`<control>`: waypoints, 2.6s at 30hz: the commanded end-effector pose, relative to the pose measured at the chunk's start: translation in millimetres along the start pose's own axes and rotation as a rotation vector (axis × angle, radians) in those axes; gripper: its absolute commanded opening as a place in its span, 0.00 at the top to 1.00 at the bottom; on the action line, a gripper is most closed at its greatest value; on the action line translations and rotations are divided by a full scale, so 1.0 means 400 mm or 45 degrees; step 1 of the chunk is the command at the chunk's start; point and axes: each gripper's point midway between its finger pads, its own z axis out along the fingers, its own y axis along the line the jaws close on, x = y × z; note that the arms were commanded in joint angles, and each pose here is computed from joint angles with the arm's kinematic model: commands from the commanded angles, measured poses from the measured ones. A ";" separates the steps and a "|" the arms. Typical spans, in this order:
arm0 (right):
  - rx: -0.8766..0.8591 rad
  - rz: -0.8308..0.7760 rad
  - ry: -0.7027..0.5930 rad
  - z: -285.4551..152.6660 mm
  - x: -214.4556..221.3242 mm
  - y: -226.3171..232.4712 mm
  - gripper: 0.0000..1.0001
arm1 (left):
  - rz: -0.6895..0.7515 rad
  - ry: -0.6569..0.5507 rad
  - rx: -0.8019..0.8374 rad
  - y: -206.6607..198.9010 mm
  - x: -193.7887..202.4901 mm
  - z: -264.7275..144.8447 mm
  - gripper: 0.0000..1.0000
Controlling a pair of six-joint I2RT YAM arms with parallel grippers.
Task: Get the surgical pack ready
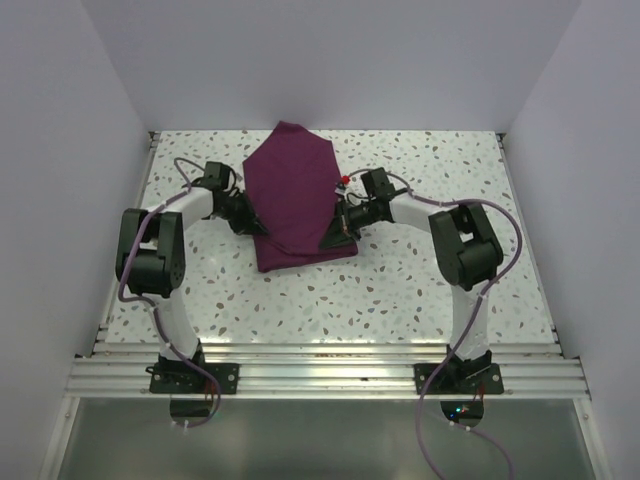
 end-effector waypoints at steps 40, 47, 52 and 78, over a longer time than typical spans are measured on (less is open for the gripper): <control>-0.105 0.146 -0.880 -0.068 -0.789 -0.225 0.88 | -0.127 -0.345 0.579 -0.073 -0.512 0.124 0.96; -0.040 0.152 -1.147 -0.134 -0.888 -0.246 0.77 | -0.179 -0.441 0.677 -0.084 -0.651 0.109 0.81; 0.019 -0.024 -1.292 -0.197 -0.930 -0.195 0.66 | -0.154 -0.552 0.719 -0.092 -0.697 0.062 0.67; 0.346 -0.374 -1.139 -0.099 -0.884 -0.237 0.50 | -0.007 -0.749 -0.045 0.012 -0.606 0.089 0.51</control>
